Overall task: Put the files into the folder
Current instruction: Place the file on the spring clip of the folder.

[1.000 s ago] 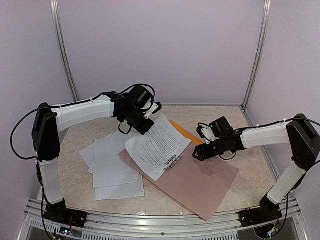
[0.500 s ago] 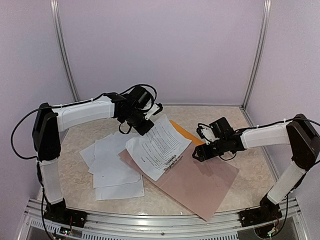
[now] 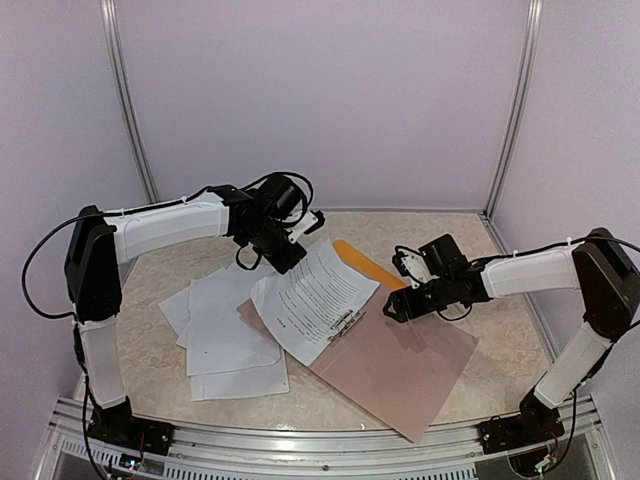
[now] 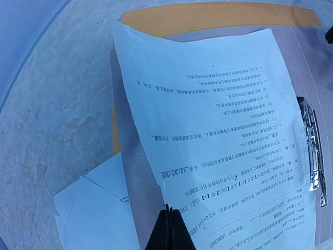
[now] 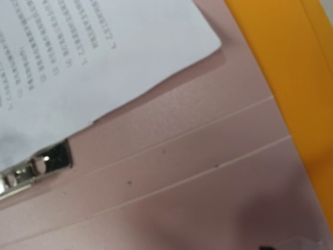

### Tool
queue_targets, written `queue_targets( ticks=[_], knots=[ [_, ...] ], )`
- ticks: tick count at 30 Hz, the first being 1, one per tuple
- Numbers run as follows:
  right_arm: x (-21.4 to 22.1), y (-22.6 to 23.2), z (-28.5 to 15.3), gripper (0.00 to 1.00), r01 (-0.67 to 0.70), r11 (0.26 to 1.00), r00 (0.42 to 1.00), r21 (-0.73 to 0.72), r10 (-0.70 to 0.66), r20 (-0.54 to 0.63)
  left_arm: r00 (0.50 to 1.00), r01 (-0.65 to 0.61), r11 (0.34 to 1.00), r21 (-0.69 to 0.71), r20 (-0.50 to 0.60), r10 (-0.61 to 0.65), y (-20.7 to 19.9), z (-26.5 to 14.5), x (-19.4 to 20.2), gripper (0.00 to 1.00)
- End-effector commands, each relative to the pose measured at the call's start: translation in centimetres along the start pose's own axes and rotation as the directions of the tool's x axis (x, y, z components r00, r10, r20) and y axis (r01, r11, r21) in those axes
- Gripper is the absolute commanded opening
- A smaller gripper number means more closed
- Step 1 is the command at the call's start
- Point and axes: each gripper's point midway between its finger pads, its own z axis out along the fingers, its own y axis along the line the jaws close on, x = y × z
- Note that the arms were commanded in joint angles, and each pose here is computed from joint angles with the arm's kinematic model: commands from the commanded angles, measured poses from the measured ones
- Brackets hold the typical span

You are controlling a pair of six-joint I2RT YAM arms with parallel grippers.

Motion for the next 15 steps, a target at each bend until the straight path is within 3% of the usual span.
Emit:
queue_targets(
  ticks=[1, 7, 15],
  knots=[
    [0.95, -0.48, 0.24, 0.74, -0.016, 1.000, 1.000, 0.003, 0.016, -0.017, 1.000, 0.002, 1.000, 0.013, -0.017, -0.002, -0.09, 0.75, 0.31, 0.00],
    [1.07, -0.54, 0.22, 0.75, -0.017, 1.000, 1.000, 0.006, 0.017, -0.019, 1.000, 0.003, 1.000, 0.017, -0.011, -0.002, -0.37, 1.32, -0.03, 0.01],
    [0.93, -0.42, 0.21, 0.74, -0.018, 1.000, 1.000, 0.000, 0.018, -0.017, 1.000, 0.002, 1.000, 0.007, -0.013, -0.002, -0.23, 1.59, -0.04, 0.09]
  ],
)
